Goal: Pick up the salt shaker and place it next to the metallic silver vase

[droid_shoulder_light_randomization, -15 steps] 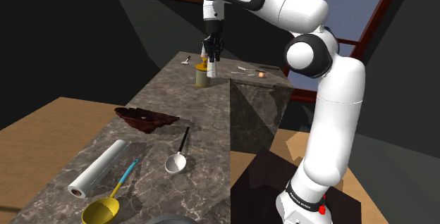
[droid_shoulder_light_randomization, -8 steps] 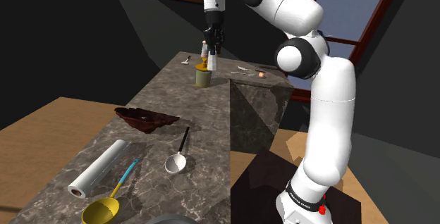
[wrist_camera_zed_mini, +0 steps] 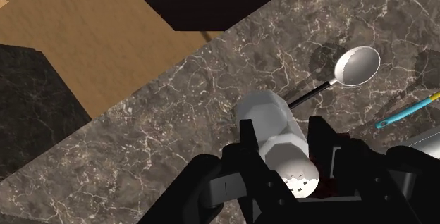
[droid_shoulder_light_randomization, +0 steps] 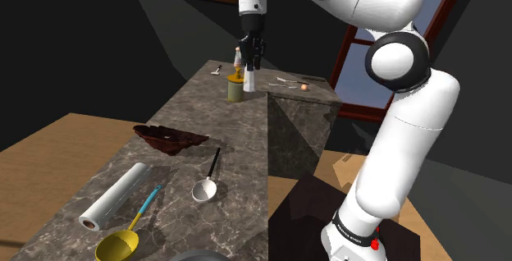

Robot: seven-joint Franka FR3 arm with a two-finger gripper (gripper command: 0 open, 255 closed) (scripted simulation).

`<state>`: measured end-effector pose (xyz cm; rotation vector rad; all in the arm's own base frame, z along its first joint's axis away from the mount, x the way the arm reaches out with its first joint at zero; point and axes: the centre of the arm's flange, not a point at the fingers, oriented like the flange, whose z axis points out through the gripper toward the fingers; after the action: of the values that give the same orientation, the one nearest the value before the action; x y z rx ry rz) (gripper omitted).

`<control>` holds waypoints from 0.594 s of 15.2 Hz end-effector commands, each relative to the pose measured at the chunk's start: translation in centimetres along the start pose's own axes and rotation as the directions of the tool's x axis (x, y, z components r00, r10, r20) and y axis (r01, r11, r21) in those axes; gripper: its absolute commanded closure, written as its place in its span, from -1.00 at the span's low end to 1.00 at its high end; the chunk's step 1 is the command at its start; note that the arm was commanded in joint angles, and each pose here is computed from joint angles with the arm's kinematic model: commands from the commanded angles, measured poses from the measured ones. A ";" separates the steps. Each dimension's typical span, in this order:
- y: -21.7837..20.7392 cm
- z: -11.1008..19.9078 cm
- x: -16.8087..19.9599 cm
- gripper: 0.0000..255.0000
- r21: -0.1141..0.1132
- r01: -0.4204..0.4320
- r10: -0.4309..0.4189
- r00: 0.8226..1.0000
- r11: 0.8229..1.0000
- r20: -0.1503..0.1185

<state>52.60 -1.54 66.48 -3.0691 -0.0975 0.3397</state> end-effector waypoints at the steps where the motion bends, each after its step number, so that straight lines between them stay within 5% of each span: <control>1: -2.1 0.4 -1.7 1.00 0.000 -0.001 0.001 1.000 1.000 0.000; 9: -10.2 2.4 -8.3 1.00 0.000 -0.001 0.001 1.000 1.000 0.000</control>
<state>44.41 7.37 66.92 -3.0690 -0.0974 0.3399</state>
